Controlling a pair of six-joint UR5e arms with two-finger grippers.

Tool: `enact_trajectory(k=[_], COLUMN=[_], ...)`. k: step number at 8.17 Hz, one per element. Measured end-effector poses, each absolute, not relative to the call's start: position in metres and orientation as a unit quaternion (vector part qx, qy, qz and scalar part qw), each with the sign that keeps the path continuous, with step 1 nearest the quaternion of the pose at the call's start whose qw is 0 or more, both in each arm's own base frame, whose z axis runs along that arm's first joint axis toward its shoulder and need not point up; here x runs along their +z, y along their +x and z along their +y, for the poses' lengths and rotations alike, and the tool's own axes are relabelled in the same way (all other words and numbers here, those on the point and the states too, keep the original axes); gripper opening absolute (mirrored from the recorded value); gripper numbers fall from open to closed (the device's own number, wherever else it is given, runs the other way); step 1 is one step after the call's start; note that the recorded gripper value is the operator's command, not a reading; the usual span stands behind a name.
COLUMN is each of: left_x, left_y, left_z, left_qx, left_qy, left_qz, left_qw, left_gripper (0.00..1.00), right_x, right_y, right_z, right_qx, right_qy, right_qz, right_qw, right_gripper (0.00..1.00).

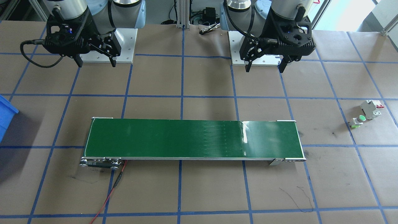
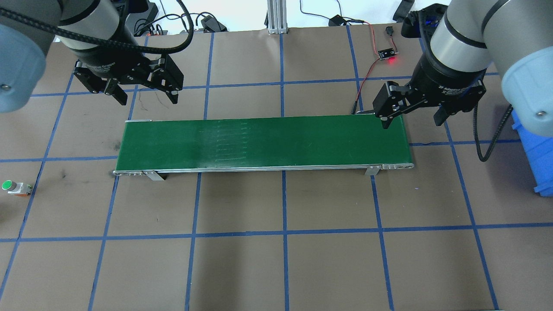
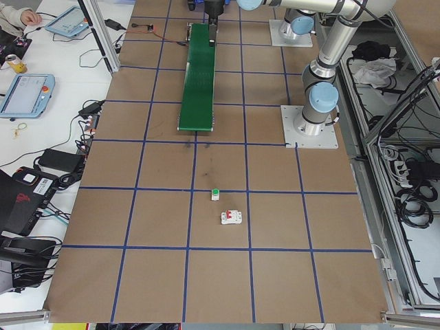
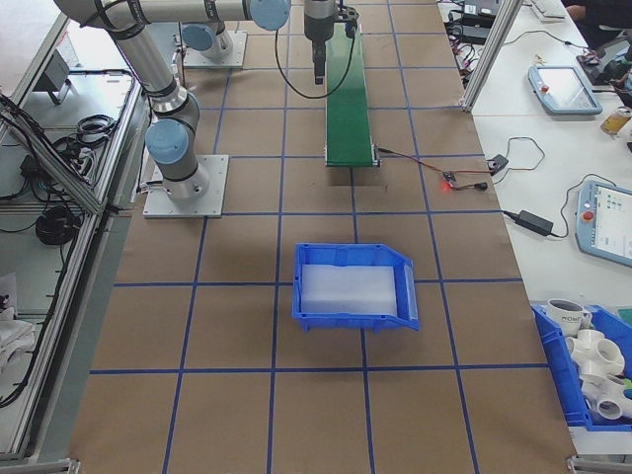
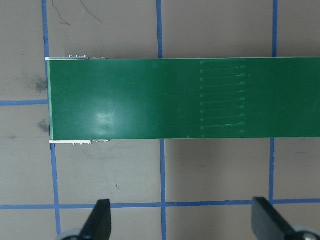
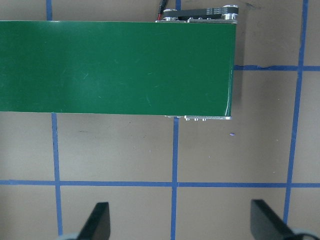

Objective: Move button from left to right

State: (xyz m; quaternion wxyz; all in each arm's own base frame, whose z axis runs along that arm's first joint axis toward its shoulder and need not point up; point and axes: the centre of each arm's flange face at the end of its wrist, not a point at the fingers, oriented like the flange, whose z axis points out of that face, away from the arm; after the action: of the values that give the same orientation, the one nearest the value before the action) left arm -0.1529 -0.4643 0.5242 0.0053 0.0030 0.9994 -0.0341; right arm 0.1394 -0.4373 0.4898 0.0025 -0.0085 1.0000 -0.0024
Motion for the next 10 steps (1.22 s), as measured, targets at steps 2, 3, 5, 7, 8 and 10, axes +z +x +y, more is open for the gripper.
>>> enact_trajectory(k=[2,3,5,7,8,10], left_x=[0.523,0.519,0.502,0.475,0.458,0.416], left_y=[-0.148,-0.136,-0.072,0.029,0.08,0.183], left_z=[-0.461,-0.465,-0.478,-0.489,-0.492,-0.503], left_qx=[-0.029,-0.024,-0.006,0.016,0.027,0.026], left_qy=[-0.001,-0.012,-0.023,-0.003,0.01,0.032], left_qz=[1.0,1.0,0.999,1.0,0.999,0.999], left_qw=[0.008,0.011,0.026,0.026,0.021,0.02], left_gripper=[1.0,1.0,1.0,1.0,1.0,1.0], right_x=[0.489,0.489,0.49,0.49,0.49,0.49], right_y=[0.139,0.139,0.14,0.139,0.139,0.139], right_z=[-0.438,-0.438,-0.436,-0.436,-0.436,-0.437], right_qx=[-0.003,-0.002,-0.001,0.0,0.001,-0.001], right_qy=[-0.009,-0.009,-0.01,-0.01,-0.01,-0.009], right_qz=[1.0,1.0,1.0,1.0,1.0,1.0], right_qw=[0.003,0.003,0.003,0.001,0.001,0.002], right_gripper=[1.0,1.0,1.0,1.0,1.0,1.0])
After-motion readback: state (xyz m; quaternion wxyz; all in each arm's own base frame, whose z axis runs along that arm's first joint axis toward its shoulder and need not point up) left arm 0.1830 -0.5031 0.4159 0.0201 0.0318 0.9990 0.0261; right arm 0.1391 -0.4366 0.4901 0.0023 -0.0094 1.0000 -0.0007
